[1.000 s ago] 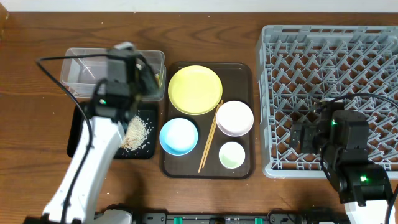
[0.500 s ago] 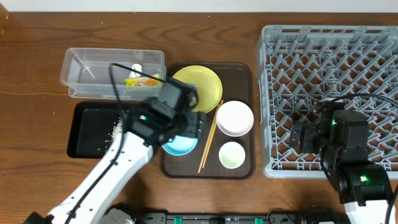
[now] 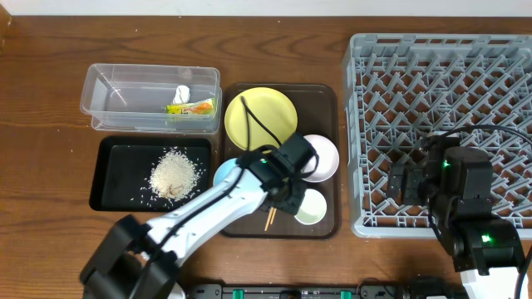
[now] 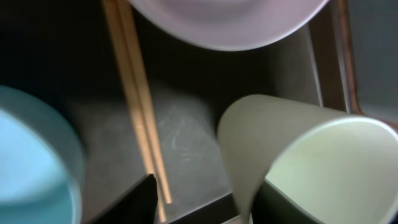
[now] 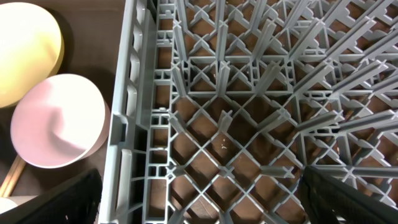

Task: Sort waste into correct bins and load items into the dishwasher rack
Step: 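Reach the left gripper to the white cup and grasp it, then hand the white cup from the left gripper to the right gripper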

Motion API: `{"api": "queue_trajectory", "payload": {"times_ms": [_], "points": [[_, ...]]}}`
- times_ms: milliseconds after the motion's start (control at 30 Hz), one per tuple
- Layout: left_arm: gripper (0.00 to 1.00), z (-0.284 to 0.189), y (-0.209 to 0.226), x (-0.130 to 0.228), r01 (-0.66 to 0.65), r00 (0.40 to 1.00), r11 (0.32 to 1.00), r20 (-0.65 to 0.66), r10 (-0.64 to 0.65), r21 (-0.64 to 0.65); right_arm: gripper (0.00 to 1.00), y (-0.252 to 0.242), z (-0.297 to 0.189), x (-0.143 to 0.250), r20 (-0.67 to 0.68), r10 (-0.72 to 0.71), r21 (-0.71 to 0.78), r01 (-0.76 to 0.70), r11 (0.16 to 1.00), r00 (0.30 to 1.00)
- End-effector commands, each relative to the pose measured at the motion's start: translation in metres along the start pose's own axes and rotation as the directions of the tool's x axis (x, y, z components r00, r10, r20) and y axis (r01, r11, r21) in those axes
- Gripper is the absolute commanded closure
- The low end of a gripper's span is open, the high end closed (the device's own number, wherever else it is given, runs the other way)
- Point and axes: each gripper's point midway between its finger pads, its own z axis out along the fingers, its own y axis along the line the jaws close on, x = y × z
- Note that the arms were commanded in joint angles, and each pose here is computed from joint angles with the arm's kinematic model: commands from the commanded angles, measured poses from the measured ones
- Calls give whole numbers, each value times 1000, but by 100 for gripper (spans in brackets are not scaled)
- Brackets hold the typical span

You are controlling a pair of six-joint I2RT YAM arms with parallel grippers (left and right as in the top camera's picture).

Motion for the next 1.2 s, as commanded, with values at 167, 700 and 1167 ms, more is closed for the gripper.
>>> {"api": "queue_trajectory", "payload": {"times_ms": [167,700,1167], "points": [[90,14,3,7,2,999,1000,-40,-3,-17,1,-2,-5,-6,15,14,9,-14,1000,1000],[94,-101,22,-72,139,942,890,219,-254,434,1,15,-6,-17,57,16,-90,-11,996,998],[94,-139,-15,-105,75,977,388,10,-211,919,1,139,-24,-2,114,-230,-790,228,569,967]]}}
